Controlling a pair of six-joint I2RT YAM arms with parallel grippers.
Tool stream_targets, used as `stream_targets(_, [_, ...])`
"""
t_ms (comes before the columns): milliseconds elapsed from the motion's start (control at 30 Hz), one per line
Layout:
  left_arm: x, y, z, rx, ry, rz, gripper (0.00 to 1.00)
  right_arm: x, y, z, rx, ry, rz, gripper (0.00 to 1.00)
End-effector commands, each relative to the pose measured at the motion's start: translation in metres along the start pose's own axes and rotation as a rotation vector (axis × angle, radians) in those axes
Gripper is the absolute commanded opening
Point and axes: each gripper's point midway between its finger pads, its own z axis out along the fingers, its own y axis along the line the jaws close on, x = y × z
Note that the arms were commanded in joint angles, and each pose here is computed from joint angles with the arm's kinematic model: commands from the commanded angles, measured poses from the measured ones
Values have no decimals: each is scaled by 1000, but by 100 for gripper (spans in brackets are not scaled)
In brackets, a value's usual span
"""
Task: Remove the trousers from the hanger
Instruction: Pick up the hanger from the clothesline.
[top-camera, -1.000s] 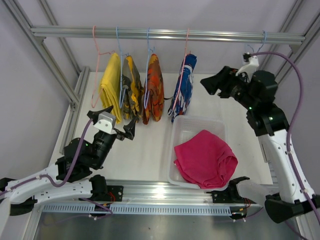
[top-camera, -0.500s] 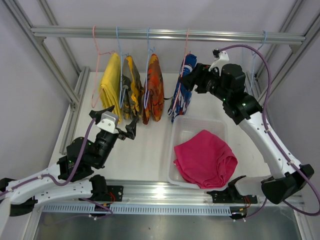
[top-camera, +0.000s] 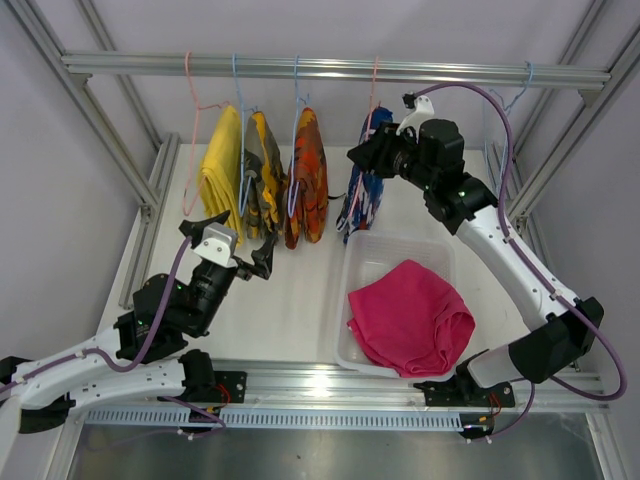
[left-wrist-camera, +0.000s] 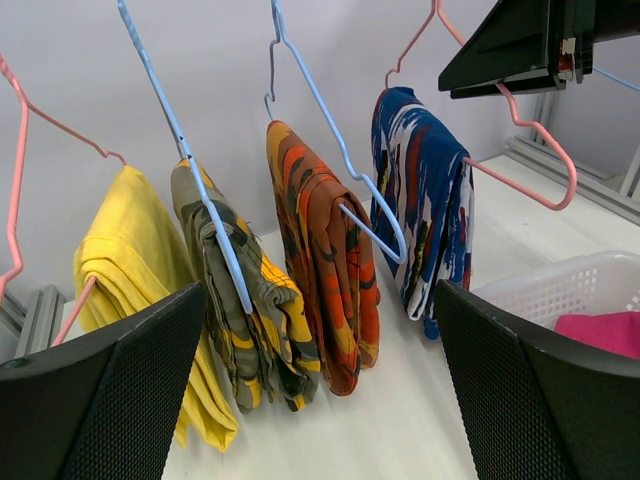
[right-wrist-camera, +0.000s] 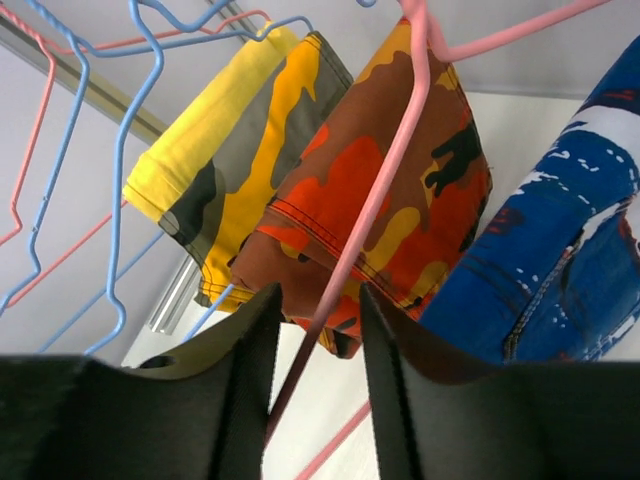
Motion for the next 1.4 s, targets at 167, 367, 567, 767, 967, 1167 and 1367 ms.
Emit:
stream_targets(167, [-4,2,0,2,-9,4,99,-32,30,-10,-110,-110,12,13])
stream_targets(367, [-3,0,1,11,-5,3,99,-34,34,-13,-130,-127,24,0])
stream_targets(567, [-4,-1,0,19,-7,0,100,-52,44,-26,-145,-182,4,0])
stream_targets(767, [-1,-5,2,28,5,6,100,-81,55,-48,-103,-278,-9,0])
stream_targets(967, [-2,-5,2,27,4,5,99,-102,62,-69,-65,-367,-30,0])
stream_targets(1167, [-1,-4,2,25,6,5,99,-123,60,-80,2,-439,-48,0])
stream_targets(1367, [-3,-2,1,20,-2,0,100,-132,68,-85,17,-479,-67,0])
